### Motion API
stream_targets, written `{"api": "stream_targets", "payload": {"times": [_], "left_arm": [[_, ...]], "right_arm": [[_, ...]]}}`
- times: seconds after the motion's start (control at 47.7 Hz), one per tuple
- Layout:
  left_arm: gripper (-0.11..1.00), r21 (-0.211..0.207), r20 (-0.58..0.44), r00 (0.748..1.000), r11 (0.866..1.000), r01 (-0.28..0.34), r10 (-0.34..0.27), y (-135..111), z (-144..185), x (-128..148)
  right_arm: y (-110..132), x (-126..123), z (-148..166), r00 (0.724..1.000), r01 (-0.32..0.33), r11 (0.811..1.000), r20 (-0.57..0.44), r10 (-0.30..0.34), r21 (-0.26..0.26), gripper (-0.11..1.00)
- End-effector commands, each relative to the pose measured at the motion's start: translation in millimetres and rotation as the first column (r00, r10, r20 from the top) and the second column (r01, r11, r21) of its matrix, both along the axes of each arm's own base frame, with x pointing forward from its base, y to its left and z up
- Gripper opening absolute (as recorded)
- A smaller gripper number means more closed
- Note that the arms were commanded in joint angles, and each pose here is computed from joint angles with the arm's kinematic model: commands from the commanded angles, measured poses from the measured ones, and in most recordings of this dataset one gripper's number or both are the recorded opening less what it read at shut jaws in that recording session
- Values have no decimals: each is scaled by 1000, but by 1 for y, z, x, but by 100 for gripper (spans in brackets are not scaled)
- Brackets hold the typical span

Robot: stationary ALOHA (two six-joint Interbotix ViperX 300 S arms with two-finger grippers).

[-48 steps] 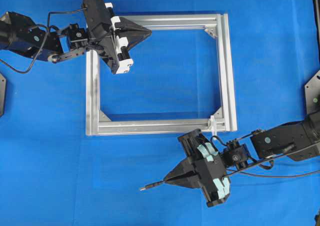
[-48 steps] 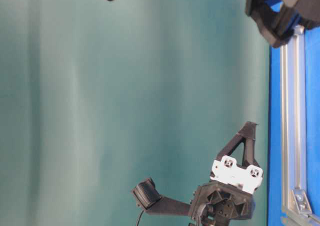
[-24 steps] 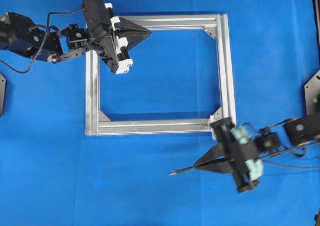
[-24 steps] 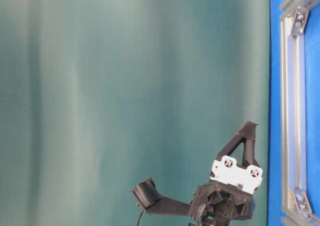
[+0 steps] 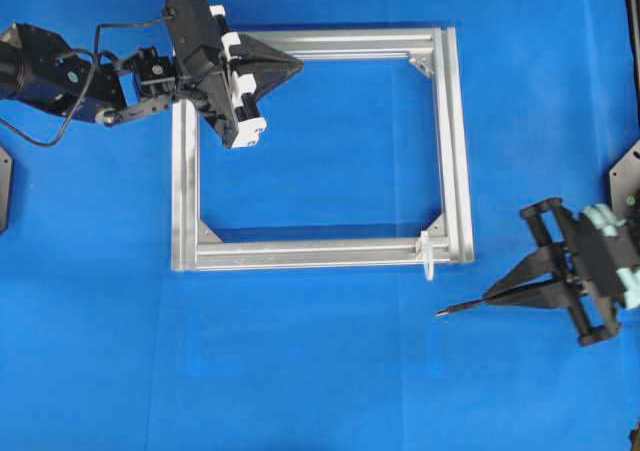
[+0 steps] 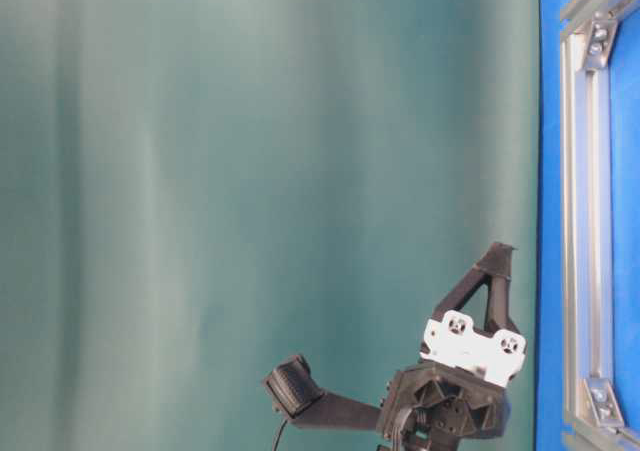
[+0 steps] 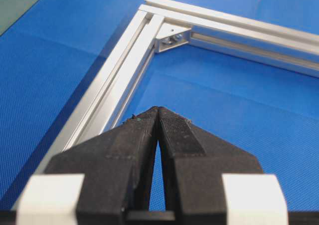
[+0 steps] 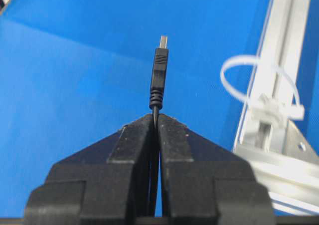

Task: Insert the wire through the string loop located on the right side.
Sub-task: 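Lift the cable and carry it toward the white zip-tie loop, then push the USB plug through the zip-tie loop with the right gripper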

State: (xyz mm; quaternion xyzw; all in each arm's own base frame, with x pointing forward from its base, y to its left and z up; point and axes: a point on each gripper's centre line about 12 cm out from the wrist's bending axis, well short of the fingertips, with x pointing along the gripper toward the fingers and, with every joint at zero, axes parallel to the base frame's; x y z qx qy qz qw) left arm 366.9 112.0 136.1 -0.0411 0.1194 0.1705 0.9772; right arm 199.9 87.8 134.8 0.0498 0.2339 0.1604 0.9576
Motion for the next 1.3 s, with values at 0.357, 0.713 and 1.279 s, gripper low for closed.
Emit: {"api": "stream_targets", "payload": {"times": [0.357,0.713,1.279], "left_arm": [[0,15,49,999,1000,3,-4,0,17,4],[0,15,49,999,1000,3,-4,0,17,4],[0,13,49,999,1000,3,-3,0,17,4]], "right_arm": [[-6,-13,0,1000,-4,1000,-6,4,-6,-4],[-27,-6,-2,995,100,995,-3,-100,-14,-4],[-41,-3,-3,987,158,987,1,-158,-32,-4]]}}
